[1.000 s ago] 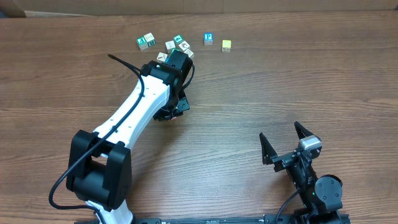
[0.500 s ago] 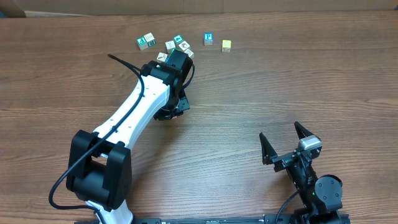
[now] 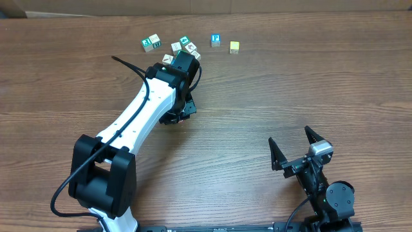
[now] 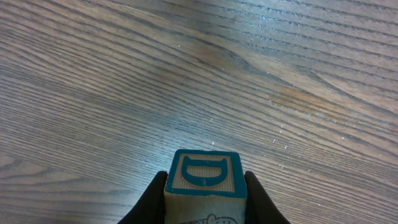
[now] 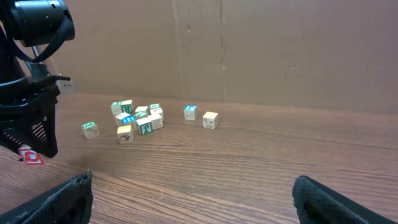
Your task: Form a horizontal line
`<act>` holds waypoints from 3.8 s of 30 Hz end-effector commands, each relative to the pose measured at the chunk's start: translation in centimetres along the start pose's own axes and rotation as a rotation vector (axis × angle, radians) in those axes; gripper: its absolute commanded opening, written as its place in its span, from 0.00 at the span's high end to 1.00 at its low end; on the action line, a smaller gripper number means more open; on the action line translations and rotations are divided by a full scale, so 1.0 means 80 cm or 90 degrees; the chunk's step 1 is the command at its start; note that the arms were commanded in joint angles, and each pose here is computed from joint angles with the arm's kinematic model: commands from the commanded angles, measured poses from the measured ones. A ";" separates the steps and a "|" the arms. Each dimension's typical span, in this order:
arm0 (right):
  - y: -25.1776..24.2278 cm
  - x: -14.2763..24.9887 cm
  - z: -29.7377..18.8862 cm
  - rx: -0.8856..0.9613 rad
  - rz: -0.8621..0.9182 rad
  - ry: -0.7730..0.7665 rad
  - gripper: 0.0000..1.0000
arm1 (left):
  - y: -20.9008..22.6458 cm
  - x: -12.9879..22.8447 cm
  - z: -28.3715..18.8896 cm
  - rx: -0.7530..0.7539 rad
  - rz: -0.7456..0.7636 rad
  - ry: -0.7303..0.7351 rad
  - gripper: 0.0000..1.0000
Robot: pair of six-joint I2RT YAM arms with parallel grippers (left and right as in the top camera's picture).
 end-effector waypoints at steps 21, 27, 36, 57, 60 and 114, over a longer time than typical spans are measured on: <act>-0.002 0.003 0.000 0.007 0.003 -0.003 0.00 | -0.001 0.001 -0.004 0.018 -0.010 -0.005 0.96; -0.002 0.003 0.000 0.007 0.003 -0.003 0.00 | -0.002 0.000 0.004 0.011 -0.009 0.002 0.96; -0.002 0.003 0.000 0.007 0.003 -0.003 0.00 | -0.005 -0.002 0.009 0.012 -0.009 0.001 0.96; -0.002 0.003 0.000 0.007 0.003 -0.003 0.00 | -0.006 -0.003 0.009 0.016 -0.010 -0.004 0.96; -0.002 0.003 0.000 0.007 0.003 -0.003 0.00 | -0.006 -0.004 0.008 0.017 -0.010 -0.005 0.96; -0.002 0.003 0.000 0.007 0.003 -0.003 0.00 | -0.018 -0.002 0.029 0.017 -0.001 -0.024 0.96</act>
Point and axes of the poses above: each gripper's point midway between its finger pads, its own z axis out along the fingers, its own y axis along the line the jaws close on, x = y × z, the point moved 10 cm from there along -z, back along the fingers, and after that the axes turned 3 degrees about z, right-handed, at the moved point
